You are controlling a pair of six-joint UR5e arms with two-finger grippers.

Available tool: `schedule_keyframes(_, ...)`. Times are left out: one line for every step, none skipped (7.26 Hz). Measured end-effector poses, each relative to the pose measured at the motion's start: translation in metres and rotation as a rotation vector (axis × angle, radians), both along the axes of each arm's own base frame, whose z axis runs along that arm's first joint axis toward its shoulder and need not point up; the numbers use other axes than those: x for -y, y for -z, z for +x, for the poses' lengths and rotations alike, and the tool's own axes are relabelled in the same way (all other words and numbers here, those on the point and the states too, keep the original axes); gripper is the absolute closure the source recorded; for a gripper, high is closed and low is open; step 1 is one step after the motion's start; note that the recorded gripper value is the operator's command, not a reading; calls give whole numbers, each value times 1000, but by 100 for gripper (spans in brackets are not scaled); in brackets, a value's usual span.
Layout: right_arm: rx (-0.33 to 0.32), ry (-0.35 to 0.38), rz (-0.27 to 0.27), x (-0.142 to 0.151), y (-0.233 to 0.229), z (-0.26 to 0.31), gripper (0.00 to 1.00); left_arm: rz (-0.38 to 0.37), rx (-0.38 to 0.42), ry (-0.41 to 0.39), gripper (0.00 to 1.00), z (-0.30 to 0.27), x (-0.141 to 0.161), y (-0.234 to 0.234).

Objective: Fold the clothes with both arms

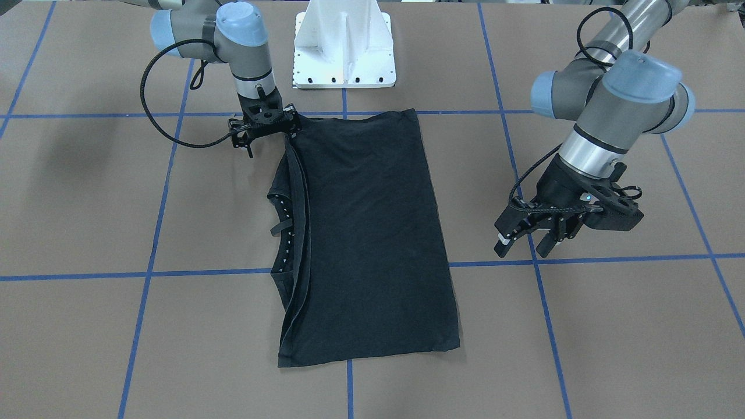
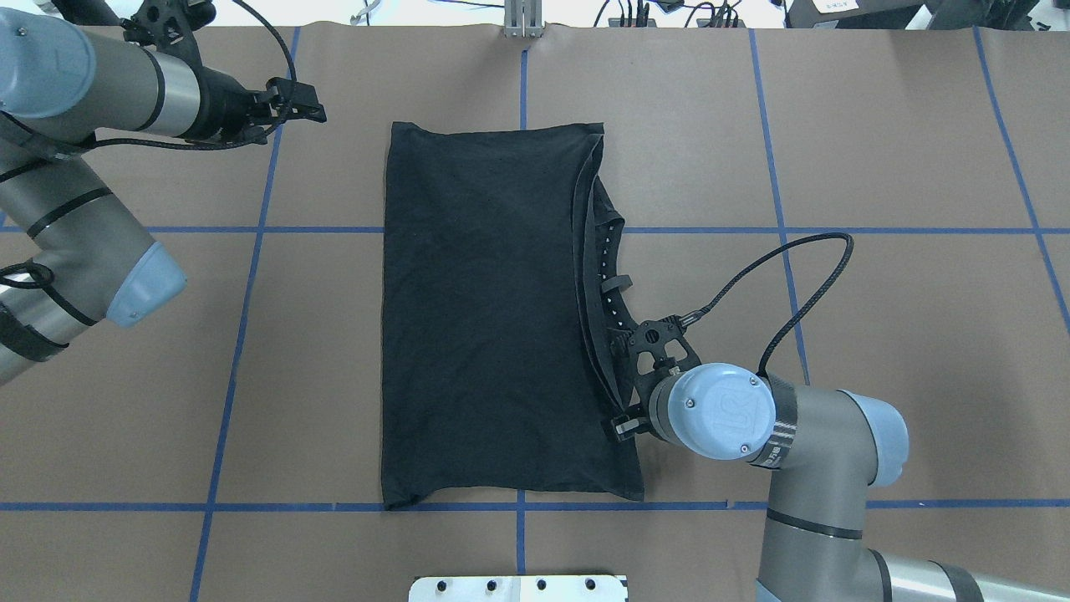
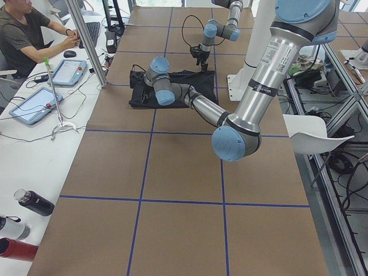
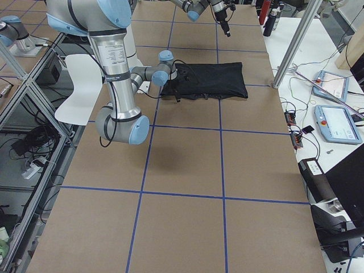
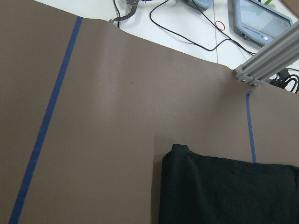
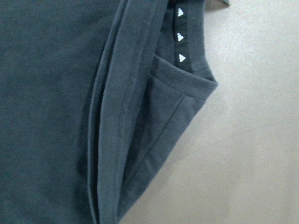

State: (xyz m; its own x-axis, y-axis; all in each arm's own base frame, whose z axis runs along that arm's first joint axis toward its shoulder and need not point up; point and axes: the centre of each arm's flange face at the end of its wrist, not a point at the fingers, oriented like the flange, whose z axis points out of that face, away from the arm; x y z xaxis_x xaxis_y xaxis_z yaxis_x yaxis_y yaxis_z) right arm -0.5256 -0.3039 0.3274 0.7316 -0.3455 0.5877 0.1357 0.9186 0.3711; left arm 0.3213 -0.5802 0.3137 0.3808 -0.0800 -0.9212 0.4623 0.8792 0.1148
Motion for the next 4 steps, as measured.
schedule_keyframes(-14, -1, 1, 7, -8, 9, 0, -1, -1, -4, 0, 0, 0, 0)
schedule_keyframes(-25, -2, -1, 15, -15, 17, 0, -2, -3, -8, 0, 1, -1, 0)
schedule_keyframes(-28, -6, -3, 22, -18, 24, 0, -3, -4, -11, 0, 1, -1, 0)
schedule_keyframes(-18, -11, -6, 29, -14, 30, 0, -2, -5, -12, 0, 1, -1, 0)
